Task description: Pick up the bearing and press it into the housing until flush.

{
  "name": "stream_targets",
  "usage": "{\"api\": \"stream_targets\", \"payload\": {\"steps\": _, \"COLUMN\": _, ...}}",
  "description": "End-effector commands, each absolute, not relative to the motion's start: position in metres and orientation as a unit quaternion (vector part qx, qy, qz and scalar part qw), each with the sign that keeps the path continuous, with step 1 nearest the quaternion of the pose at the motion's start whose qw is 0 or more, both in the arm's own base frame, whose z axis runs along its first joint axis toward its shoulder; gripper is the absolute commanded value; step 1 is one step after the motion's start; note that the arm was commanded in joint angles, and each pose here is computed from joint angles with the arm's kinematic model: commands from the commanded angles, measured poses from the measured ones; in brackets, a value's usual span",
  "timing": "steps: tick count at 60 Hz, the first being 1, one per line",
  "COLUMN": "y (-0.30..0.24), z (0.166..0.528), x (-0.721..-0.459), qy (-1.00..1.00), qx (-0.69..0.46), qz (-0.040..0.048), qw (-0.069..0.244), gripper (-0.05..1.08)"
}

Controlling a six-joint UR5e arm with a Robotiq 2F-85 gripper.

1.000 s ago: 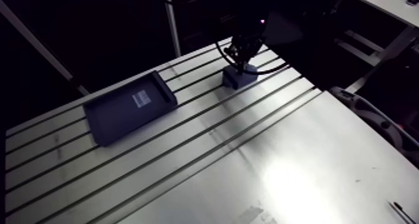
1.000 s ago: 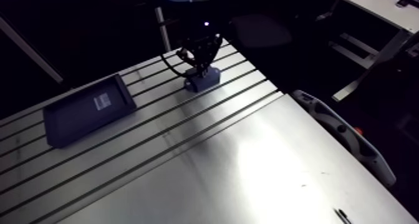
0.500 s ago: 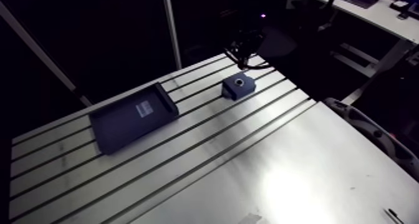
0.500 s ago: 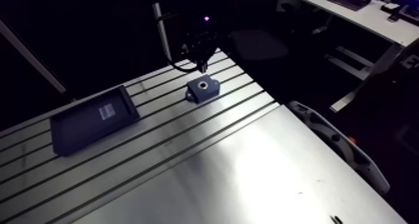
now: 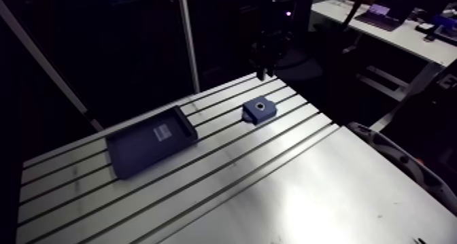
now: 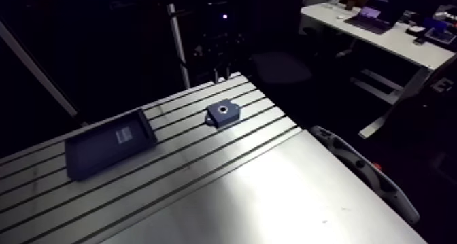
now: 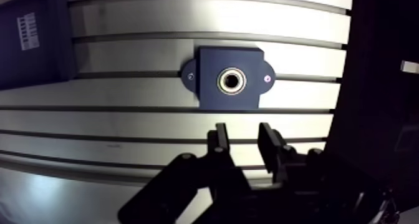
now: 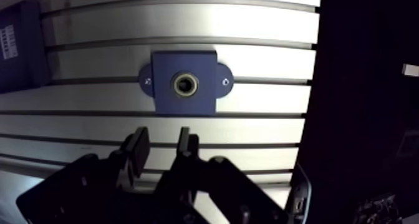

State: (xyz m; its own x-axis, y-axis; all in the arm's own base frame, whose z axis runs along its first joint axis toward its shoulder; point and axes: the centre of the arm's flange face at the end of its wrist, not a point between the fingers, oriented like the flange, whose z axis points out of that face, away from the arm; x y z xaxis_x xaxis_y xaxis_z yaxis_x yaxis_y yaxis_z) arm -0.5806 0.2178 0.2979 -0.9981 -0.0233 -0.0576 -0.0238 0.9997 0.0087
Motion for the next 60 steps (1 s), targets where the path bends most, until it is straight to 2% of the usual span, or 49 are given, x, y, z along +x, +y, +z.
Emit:
{"api": "stream_targets", "payload": {"steps": 1, "y": 0.180, "z": 0.340, "x": -0.586, "qy": 0.999, "qx": 0.012, "qz": 0.0005, "qw": 0.040, "gripper": 0.00}}
{"api": "stream_targets", "payload": {"steps": 3, "y": 0.149, "z": 0.346, "x": -0.593, "qy": 0.998, "qx": 0.011, "qz": -0.0038, "qw": 0.058, "gripper": 0.00}}
{"api": "stream_targets", "payload": {"steps": 11, "y": 0.089, "z": 0.366, "x": -0.606, "qy": 0.998, "qx": 0.014, "qz": -0.0068, "qw": 0.067, "gripper": 0.00}}
{"api": "stream_targets", "payload": {"steps": 15, "y": 0.042, "z": 0.384, "x": -0.608, "qy": 0.998, "qx": 0.009, "qz": 0.0015, "qw": 0.064, "gripper": 0.00}}
{"api": "stream_targets", "payload": {"steps": 17, "y": 0.030, "z": 0.390, "x": -0.607, "qy": 0.998, "qx": 0.005, "qz": 0.0029, "qw": 0.063, "gripper": 0.00}}
{"api": "stream_targets", "payload": {"steps": 21, "y": 0.011, "z": 0.397, "x": -0.603, "qy": 0.998, "qx": -0.003, "qz": 0.0003, "qw": 0.064, "gripper": 0.00}}
{"api": "stream_targets", "payload": {"steps": 27, "y": -0.015, "z": 0.411, "x": -0.595, "qy": 0.998, "qx": -0.011, "qz": 0.0017, "qw": 0.058, "gripper": 0.00}}
{"api": "stream_targets", "payload": {"steps": 36, "y": -0.045, "z": 0.425, "x": -0.585, "qy": 0.998, "qx": -0.023, "qz": -0.0033, "qw": 0.057, "gripper": 0.00}}
{"api": "stream_targets", "payload": {"steps": 53, "y": -0.051, "z": 0.442, "x": -0.561, "qy": 0.998, "qx": -0.033, "qz": 0.0013, "qw": 0.048, "gripper": 0.01}}
{"api": "stream_targets", "payload": {"steps": 60, "y": -0.051, "z": 0.443, "x": -0.561, "qy": 0.998, "qx": -0.033, "qz": 0.0016, "qw": 0.045, "gripper": 0.01}}
